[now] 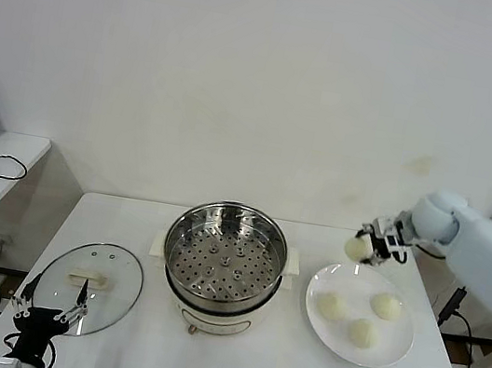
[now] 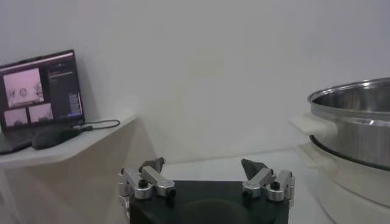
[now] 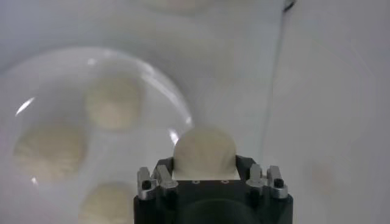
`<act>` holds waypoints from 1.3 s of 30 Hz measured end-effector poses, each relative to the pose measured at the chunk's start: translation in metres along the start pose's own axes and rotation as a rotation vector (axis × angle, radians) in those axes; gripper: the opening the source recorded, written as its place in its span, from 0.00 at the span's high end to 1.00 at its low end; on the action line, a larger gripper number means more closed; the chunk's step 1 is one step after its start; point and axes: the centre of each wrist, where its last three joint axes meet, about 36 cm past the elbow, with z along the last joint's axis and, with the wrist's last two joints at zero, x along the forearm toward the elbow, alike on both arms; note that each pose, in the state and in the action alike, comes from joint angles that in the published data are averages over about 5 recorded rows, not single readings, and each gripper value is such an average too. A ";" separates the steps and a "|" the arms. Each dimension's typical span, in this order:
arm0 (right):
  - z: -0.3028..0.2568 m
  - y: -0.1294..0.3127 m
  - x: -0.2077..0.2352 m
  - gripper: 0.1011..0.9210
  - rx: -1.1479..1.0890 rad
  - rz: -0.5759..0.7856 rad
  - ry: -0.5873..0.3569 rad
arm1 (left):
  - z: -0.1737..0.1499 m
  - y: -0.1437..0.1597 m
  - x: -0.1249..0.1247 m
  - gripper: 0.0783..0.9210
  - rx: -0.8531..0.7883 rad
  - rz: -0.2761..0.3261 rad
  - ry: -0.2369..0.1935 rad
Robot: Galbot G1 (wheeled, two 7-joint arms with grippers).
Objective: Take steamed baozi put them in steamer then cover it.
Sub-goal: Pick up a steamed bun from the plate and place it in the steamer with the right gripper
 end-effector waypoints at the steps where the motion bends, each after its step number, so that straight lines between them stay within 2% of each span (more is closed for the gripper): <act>1: -0.009 -0.006 0.003 0.35 0.017 0.006 -0.015 | 0.000 0.000 0.000 0.12 0.003 0.000 0.000; 8: -0.073 -0.039 0.005 0.35 0.157 0.008 -0.109 | -0.002 0.000 -0.001 0.12 0.019 -0.001 -0.009; 18: -0.170 -0.060 -0.037 0.35 0.438 -0.043 -0.212 | -0.001 0.004 -0.005 0.12 0.025 -0.016 -0.020; 28: -0.224 -0.070 -0.087 0.35 0.709 -0.060 -0.224 | -0.002 0.009 -0.005 0.12 0.012 -0.034 -0.036; 39: -0.238 -0.071 -0.132 0.35 0.885 -0.095 -0.199 | -0.001 0.013 -0.006 0.12 0.004 -0.043 -0.040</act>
